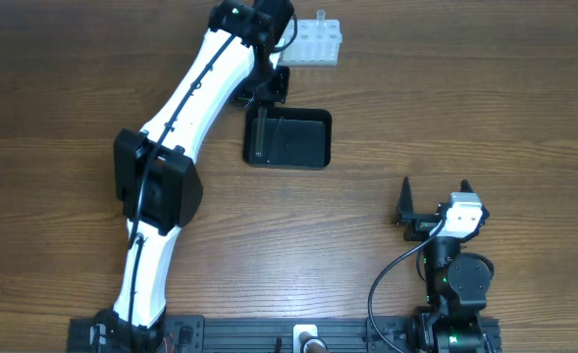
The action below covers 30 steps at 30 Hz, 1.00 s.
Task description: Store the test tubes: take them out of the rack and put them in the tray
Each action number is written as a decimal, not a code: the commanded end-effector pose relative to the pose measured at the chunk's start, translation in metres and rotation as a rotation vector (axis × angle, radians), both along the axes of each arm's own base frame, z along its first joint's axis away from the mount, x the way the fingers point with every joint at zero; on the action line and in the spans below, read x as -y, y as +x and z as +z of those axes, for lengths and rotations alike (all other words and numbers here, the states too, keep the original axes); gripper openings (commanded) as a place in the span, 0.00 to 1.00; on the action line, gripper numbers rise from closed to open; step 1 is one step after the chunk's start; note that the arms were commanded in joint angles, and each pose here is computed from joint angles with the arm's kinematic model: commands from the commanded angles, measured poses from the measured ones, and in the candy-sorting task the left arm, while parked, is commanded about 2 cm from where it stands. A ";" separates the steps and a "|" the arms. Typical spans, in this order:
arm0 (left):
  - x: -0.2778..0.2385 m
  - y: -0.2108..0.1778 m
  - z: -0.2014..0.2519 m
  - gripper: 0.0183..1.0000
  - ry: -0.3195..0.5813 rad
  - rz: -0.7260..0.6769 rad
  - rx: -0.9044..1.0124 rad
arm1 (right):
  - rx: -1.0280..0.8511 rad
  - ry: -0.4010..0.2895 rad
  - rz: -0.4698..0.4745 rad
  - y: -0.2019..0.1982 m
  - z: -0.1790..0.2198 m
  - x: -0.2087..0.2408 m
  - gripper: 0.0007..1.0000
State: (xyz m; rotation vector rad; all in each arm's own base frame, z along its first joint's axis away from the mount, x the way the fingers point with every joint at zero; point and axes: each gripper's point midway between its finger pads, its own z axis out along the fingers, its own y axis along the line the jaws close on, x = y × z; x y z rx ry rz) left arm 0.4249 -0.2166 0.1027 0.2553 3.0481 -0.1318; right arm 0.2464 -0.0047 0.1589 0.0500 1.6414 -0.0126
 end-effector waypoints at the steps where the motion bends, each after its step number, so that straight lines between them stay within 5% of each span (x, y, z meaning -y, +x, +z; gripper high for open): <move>1: -0.004 0.005 -0.017 0.02 0.001 0.026 -0.031 | 0.001 0.010 0.009 0.000 -0.001 -0.002 0.99; 30: 0.000 0.012 -0.084 0.02 0.011 0.033 -0.114 | 0.001 0.010 0.009 0.000 -0.001 -0.002 0.99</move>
